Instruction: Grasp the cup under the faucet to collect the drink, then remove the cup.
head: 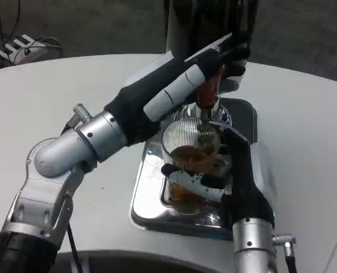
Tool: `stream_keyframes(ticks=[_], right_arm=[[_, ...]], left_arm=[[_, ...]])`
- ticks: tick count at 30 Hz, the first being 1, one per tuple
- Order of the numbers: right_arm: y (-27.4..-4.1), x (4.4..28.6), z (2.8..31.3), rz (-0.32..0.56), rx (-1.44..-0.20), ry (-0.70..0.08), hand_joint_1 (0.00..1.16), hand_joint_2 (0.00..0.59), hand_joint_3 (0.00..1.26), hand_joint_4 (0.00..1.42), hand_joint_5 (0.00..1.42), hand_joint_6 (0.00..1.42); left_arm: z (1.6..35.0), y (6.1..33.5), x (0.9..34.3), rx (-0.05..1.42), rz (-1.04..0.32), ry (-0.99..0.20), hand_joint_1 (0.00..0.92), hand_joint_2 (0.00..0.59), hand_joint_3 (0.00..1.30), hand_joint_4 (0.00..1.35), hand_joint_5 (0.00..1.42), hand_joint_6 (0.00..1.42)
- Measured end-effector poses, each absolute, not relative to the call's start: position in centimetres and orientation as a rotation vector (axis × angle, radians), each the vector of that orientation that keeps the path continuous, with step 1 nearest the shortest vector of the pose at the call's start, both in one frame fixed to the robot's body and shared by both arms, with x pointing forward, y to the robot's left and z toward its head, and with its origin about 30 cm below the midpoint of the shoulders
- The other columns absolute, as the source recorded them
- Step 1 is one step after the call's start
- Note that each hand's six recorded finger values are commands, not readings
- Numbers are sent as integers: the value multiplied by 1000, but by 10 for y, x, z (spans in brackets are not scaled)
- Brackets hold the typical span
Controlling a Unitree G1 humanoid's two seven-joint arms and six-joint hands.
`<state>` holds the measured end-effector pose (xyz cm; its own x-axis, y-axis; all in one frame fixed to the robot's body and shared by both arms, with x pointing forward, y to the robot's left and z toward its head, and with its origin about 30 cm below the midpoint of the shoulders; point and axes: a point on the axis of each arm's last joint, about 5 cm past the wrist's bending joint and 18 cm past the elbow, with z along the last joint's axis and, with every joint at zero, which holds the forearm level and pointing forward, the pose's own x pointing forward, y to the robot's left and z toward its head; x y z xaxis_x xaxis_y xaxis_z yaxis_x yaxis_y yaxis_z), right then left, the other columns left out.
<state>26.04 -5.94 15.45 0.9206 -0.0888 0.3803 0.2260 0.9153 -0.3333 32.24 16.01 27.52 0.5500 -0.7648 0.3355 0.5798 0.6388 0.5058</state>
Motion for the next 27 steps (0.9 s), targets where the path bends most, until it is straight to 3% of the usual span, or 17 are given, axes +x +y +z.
stream_keyframes(ticks=[11,15,27], right_arm=[[-65,255,154,-164,-395,-356,960,108,886,1033,1176,1292],[-66,253,154,-168,-392,-357,960,102,886,1033,1176,1295],[-67,251,152,-169,-397,-349,960,93,886,1034,1176,1314]], left_arm=[[276,168,317,290,-842,-553,0,76,0,0,0,0],[282,166,312,349,-814,-604,0,70,0,0,0,0],[295,167,303,317,-830,-663,0,69,0,0,0,0]])
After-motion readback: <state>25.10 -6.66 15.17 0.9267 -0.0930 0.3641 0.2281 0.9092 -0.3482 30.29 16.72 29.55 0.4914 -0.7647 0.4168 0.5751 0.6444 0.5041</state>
